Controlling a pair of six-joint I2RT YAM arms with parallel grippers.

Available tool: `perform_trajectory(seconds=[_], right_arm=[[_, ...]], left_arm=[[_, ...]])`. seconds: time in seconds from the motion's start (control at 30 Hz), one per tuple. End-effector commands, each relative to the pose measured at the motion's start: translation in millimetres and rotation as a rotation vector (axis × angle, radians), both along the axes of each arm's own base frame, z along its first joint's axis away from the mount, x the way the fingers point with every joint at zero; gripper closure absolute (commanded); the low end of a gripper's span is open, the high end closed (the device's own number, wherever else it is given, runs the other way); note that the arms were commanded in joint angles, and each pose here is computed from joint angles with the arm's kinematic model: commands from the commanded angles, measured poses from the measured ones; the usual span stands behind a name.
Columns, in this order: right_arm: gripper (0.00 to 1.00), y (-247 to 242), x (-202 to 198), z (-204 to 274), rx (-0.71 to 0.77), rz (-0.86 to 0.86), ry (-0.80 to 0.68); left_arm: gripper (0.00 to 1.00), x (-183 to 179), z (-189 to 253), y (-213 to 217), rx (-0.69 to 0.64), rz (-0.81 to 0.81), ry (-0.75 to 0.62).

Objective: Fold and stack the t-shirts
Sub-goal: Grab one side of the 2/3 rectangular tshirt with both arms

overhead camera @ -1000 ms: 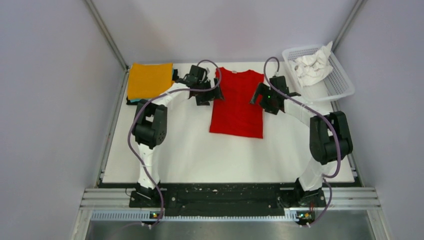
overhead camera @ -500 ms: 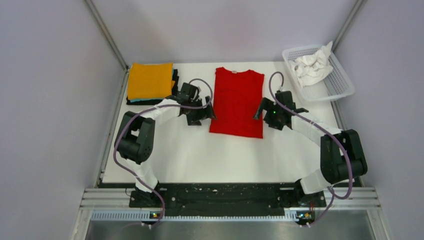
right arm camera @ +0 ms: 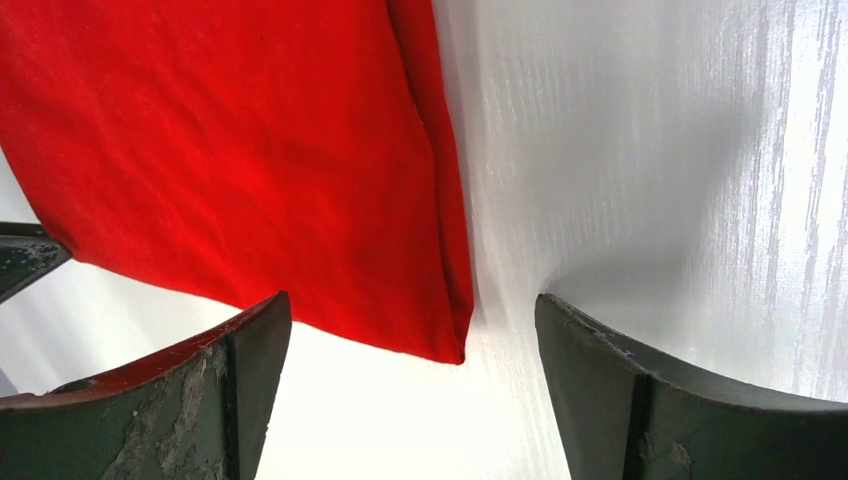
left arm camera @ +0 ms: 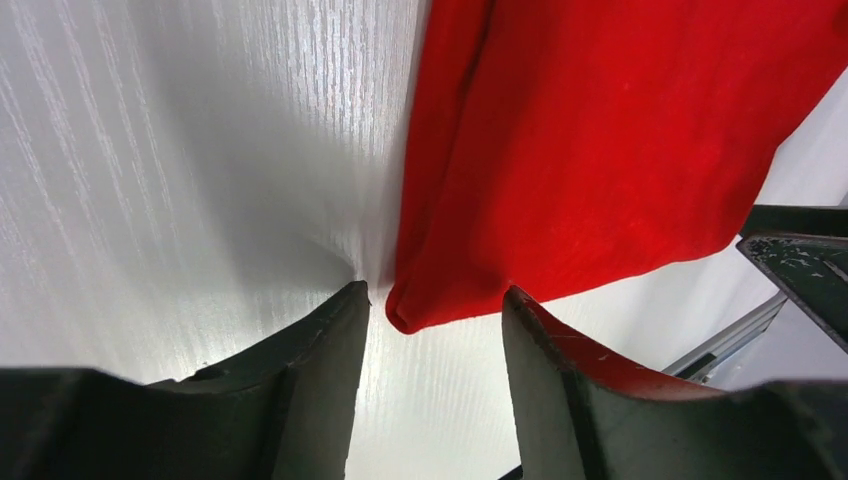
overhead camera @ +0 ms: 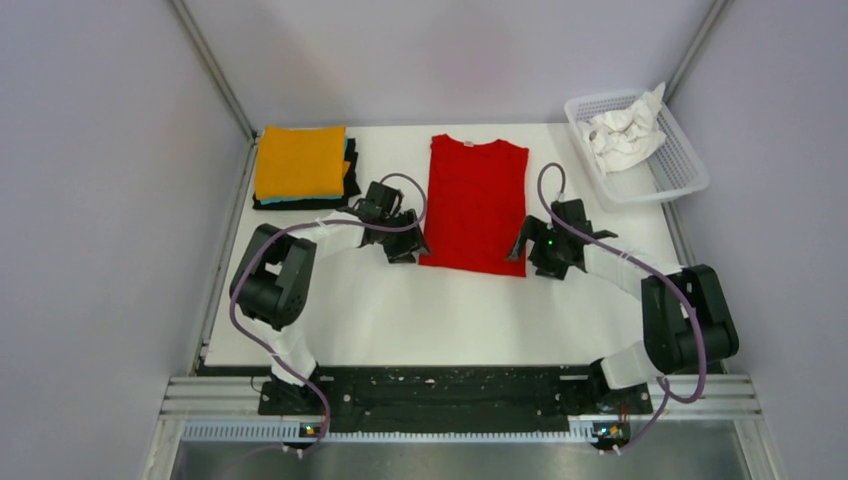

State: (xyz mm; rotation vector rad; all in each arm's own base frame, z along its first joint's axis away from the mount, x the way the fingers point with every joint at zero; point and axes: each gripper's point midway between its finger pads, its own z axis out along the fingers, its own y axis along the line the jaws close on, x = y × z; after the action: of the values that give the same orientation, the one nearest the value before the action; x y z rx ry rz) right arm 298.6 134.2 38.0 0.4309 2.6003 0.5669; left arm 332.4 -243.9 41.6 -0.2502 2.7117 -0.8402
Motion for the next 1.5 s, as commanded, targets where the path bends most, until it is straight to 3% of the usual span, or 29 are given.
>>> perform_trajectory(seconds=[0.0,0.33,0.43,0.5,0.7,0.9,1.03,1.3,1.47], right_arm=[[0.10,-3,-9,1,0.008,-0.011,0.007],[0.12,-4,-15,0,0.007,-0.002,0.012],[0.15,-1,-20,-3,0.023,0.013,0.029],[0.18,2,-25,-5,0.037,0.025,0.044],[0.35,3,-30,-16,0.046,0.025,0.066],[0.70,5,-22,-22,0.057,0.020,0.051],[1.00,4,-21,-24,0.040,0.038,0.040],[1.00,6,-63,1,0.063,0.198,0.042],[1.00,24,-111,54,0.224,0.327,0.044]], left_arm=[[0.47,-4,-7,-8,-0.011,-0.009,0.004],[0.67,-17,-24,-3,0.036,-0.010,0.057],[0.82,-14,-27,1,0.058,0.016,0.050],[1.00,-12,-27,1,0.058,0.024,0.048],[1.00,-15,-29,2,0.054,0.026,0.049],[1.00,-18,-28,3,0.048,0.035,0.049],[1.00,-22,-24,5,0.050,0.039,0.044],[1.00,-54,0,18,0.061,0.037,0.029],[1.00,-94,28,38,0.115,0.045,0.021]])
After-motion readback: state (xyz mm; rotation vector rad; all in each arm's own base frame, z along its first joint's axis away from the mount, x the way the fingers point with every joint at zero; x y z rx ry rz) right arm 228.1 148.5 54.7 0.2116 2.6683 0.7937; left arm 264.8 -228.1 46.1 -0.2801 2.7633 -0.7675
